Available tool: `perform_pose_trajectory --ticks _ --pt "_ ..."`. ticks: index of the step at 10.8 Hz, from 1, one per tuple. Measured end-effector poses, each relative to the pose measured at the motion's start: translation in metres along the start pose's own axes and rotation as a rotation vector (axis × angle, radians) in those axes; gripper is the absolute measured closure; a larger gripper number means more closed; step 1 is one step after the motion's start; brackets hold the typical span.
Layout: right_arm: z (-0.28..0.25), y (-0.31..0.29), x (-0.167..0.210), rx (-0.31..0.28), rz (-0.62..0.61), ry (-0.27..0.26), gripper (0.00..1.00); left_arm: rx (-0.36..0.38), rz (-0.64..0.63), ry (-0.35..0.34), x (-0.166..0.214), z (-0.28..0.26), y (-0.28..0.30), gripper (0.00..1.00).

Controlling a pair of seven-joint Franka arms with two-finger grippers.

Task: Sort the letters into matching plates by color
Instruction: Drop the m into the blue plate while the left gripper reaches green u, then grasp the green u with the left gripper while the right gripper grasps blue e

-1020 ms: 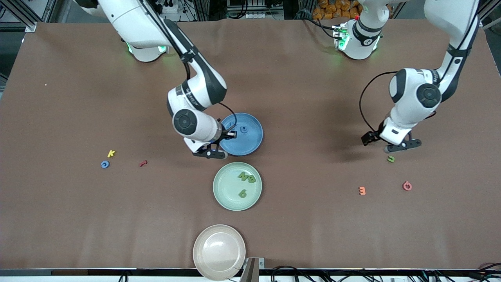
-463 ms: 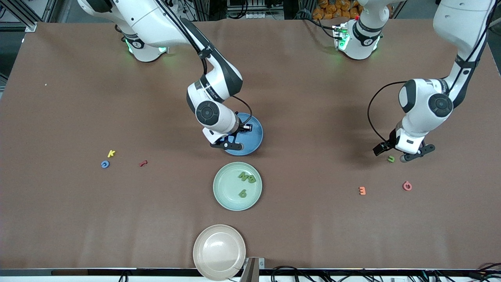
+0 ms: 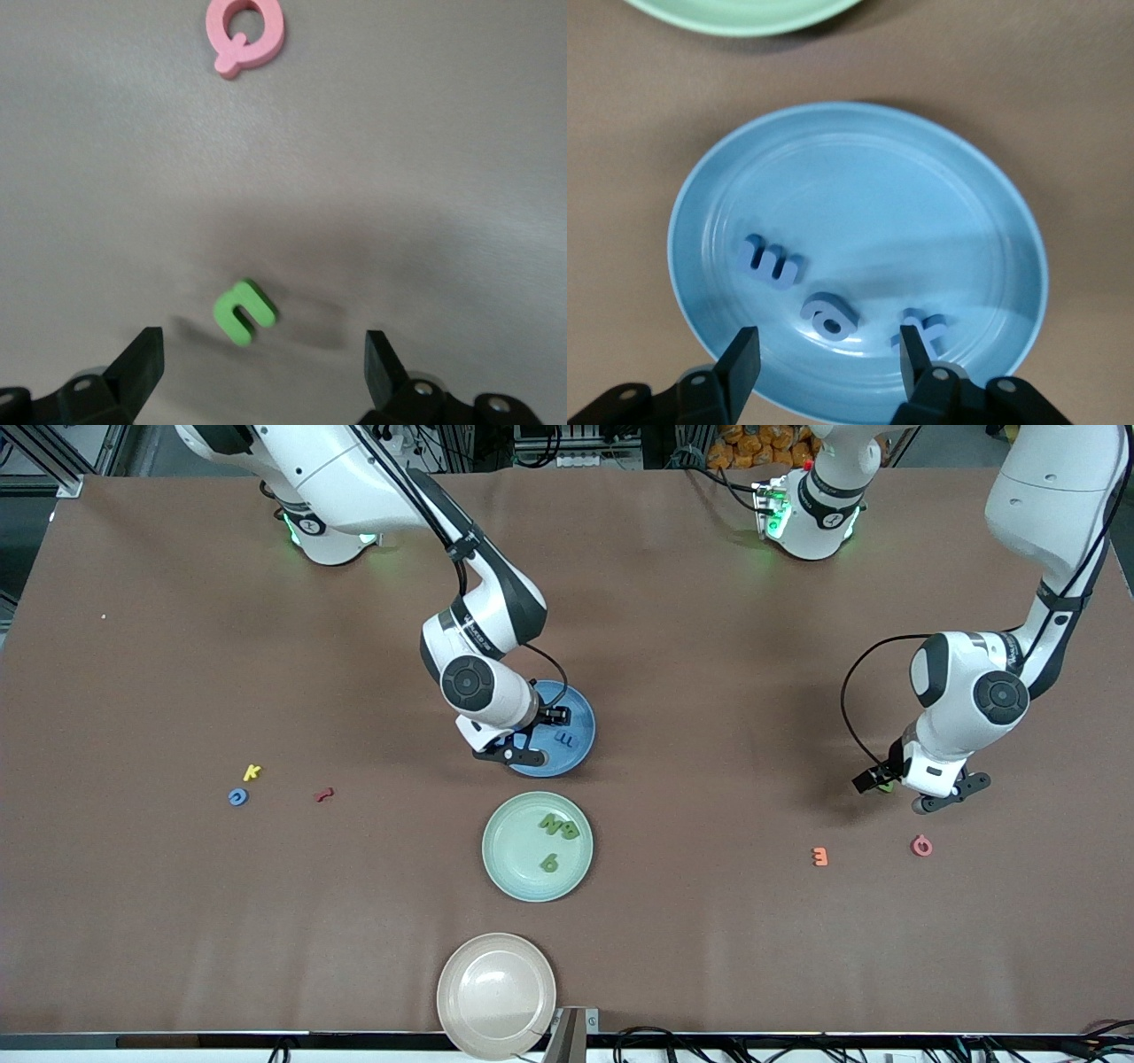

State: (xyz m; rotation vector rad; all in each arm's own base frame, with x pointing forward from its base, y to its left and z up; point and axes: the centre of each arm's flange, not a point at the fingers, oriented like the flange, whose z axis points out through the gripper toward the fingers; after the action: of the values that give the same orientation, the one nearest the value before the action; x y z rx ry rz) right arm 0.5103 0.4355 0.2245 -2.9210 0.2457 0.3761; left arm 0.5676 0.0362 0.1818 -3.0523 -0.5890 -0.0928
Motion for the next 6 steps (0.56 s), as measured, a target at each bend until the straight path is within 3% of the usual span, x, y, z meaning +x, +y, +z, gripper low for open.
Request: perform_pose_trajectory --ticks 2,4,6 --pt "-0.024 0.022 0.019 -0.010 -0.013 0.007 0.28 0.065 0.152 0.028 0.003 0.006 0.002 0.00" --pt "-0.066 0.078 0.054 -0.029 -0.090 -0.023 0.28 0.092 0.337 0.021 0.010 0.013 -0.001 0.00" --pt "-0.094 0.148 0.095 -0.094 -0.134 0.003 0.28 0.098 0.475 0.010 0.017 0.014 -0.007 0.00"
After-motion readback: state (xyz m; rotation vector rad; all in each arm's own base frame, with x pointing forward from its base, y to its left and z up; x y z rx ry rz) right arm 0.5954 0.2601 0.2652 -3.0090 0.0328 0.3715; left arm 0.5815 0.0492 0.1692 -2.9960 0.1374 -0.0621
